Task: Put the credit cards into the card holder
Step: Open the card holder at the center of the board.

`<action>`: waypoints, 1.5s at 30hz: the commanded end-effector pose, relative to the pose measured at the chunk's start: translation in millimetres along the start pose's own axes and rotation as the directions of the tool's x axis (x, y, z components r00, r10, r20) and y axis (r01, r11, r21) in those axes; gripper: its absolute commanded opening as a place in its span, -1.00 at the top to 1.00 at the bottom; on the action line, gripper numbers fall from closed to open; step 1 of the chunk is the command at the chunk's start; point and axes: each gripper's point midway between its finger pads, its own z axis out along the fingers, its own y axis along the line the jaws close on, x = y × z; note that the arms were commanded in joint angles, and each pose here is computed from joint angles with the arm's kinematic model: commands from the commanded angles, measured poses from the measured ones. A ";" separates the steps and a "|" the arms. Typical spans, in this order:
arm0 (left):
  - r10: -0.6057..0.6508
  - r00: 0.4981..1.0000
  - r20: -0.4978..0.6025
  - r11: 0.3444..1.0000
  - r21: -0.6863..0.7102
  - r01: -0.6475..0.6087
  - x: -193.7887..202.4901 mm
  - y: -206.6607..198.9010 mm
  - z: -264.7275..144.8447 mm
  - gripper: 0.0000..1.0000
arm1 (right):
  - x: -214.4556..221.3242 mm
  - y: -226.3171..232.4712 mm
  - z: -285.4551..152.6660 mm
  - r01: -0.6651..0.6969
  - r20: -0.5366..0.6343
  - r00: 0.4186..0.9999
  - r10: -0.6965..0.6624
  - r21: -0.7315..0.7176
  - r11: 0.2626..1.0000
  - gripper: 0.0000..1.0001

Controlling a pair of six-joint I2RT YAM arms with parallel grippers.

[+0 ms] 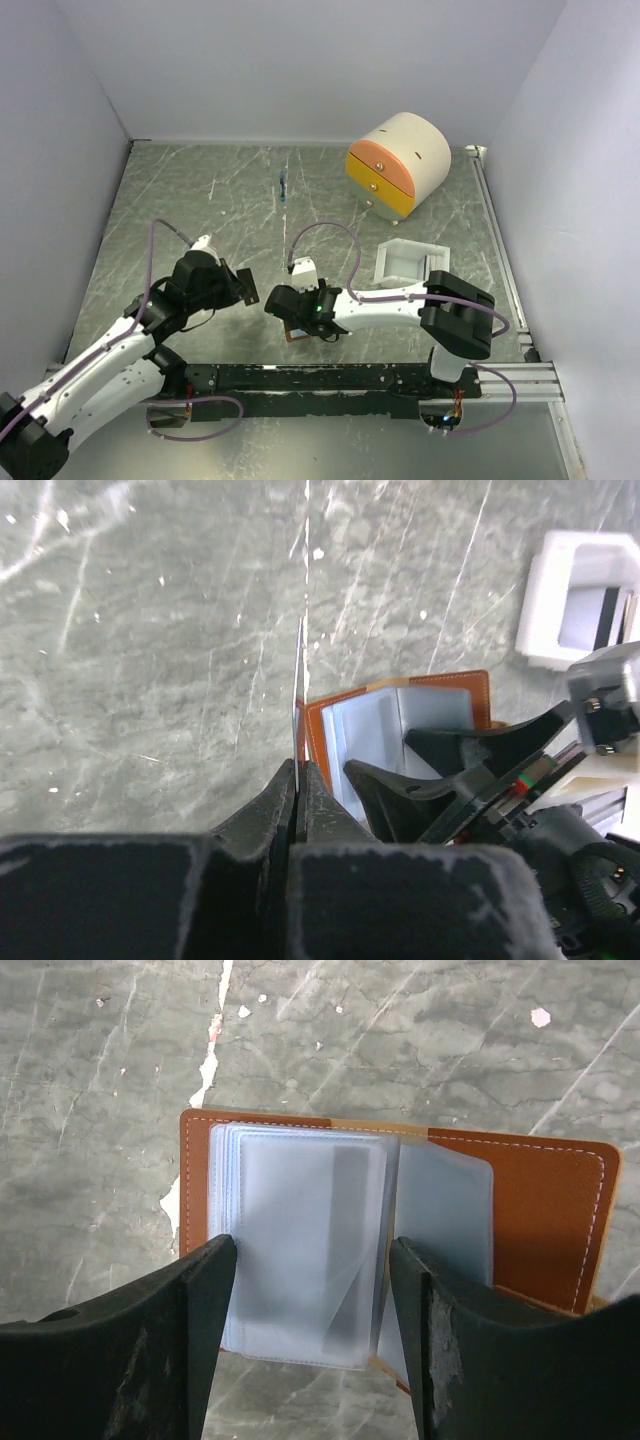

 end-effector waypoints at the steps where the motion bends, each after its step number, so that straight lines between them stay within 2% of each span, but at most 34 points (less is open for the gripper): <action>1: 0.008 0.995 0.097 0.998 -0.057 -0.003 -22.0 6.8 -15.9 0.86 | 3.6 -17.8 1.9 0.068 -0.002 0.998 -0.068 0.083 0.994 -0.27; 8: 0.006 0.998 0.068 0.998 -0.058 -0.002 -15.6 7.9 -11.1 0.86 | 12.1 -6.7 7.4 0.060 -0.024 0.998 -0.059 0.027 0.998 -0.31; 13: 0.001 0.997 0.073 0.998 -0.059 0.003 -15.2 9.4 -10.4 0.86 | 4.2 -0.6 -0.5 0.038 -0.007 0.999 -0.038 -0.004 0.999 -0.43; 20: 0.006 0.997 0.075 0.998 -0.058 -0.001 -16.9 7.9 -11.4 0.87 | 10.6 -5.1 5.3 0.062 -0.029 0.998 -0.061 0.032 0.998 -0.45; 28: 0.004 0.998 0.065 0.999 -0.051 0.000 -13.0 9.1 -10.4 0.86 | 19.4 -6.0 11.6 0.077 -0.052 0.996 -0.075 0.041 0.996 -0.29; 34: 0.007 0.999 0.050 0.999 -0.036 -0.005 -10.7 6.1 -8.0 0.86 | 19.2 -5.3 8.2 0.040 -0.042 0.998 -0.039 0.014 0.999 -0.14; 41: 0.038 0.999 -0.037 0.998 0.049 -0.036 6.0 -6.0 1.8 0.86 | 15.5 5.9 1.3 -0.110 -0.024 0.994 0.108 -0.163 0.980 0.02; 45: 0.052 0.993 -0.102 0.993 0.108 -0.041 18.1 -14.8 7.7 0.86 | 11.8 11.4 -1.6 -0.168 -0.031 0.986 0.166 -0.245 0.955 0.03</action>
